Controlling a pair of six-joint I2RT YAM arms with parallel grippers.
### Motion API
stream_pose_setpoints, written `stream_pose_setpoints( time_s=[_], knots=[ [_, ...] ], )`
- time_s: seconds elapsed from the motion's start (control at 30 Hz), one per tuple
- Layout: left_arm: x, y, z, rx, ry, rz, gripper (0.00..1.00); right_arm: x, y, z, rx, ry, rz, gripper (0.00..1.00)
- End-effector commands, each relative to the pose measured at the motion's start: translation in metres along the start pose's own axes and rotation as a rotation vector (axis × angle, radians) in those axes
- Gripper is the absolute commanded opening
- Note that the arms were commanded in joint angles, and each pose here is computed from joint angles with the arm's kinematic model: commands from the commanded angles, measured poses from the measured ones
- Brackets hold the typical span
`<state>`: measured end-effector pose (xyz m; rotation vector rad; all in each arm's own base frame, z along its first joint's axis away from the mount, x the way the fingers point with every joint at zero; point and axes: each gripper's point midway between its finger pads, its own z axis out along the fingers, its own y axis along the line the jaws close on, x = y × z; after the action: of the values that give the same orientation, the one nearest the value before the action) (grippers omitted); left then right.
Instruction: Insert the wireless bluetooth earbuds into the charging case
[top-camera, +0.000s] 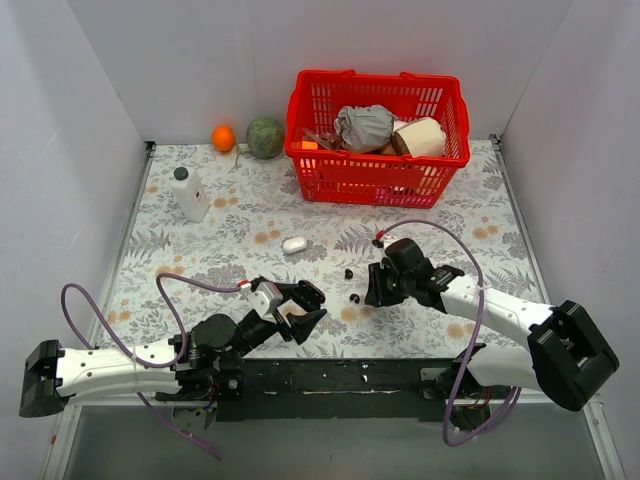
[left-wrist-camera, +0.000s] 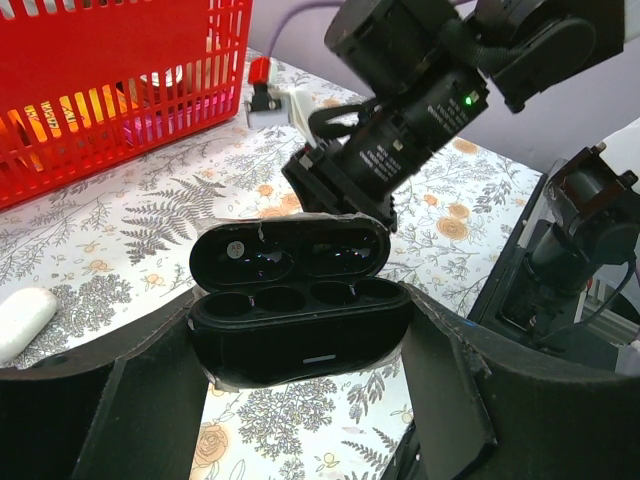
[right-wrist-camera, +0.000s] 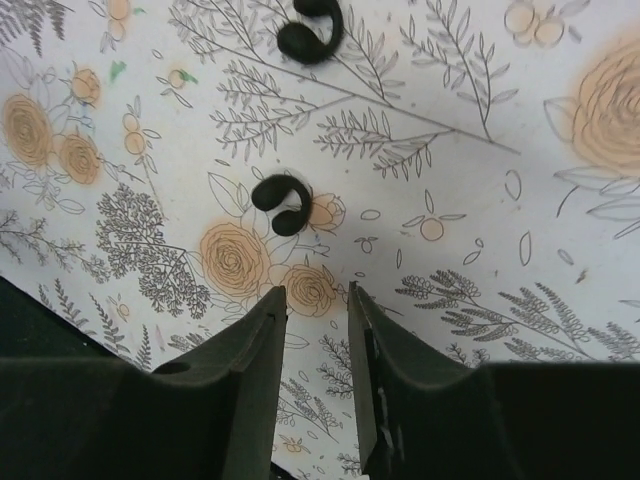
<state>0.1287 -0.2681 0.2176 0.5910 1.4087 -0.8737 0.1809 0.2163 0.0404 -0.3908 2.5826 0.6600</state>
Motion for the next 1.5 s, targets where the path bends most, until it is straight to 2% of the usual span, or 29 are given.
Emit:
stream_pose_setpoints(
  time_s=[0.0,0.03,0.13,0.4,0.57,0.97,1.47],
  knots=[
    [-0.001,0.000,-0.001,-0.003,-0.004,0.003,0.00,-0.045,0.015,-0.016,-0.016,-0.119,-0.144,0.42],
    [-0.001,0.000,-0.001,-0.003,-0.004,0.004,0.00,-0.048,0.016,-0.015,-0.020,-0.120,-0.169,0.46],
    [-0.002,0.000,-0.001,-0.003,-0.004,0.009,0.00,-0.055,0.015,-0.007,0.001,-0.094,-0.197,0.47],
    [-0.001,0.000,-0.003,-0.002,0.002,0.002,0.00,-0.058,0.004,0.023,0.046,-0.032,-0.231,0.39],
    [-0.002,0.002,-0.005,-0.009,-0.002,0.000,0.00,-0.053,0.005,0.028,0.029,-0.007,-0.241,0.37],
    [0.000,0.001,-0.002,-0.007,0.003,0.008,0.00,-0.048,0.018,0.030,-0.039,0.002,-0.244,0.41],
    [0.003,0.002,-0.004,-0.009,0.008,0.002,0.00,-0.028,0.016,0.043,-0.030,0.067,-0.256,0.40]
  ],
)
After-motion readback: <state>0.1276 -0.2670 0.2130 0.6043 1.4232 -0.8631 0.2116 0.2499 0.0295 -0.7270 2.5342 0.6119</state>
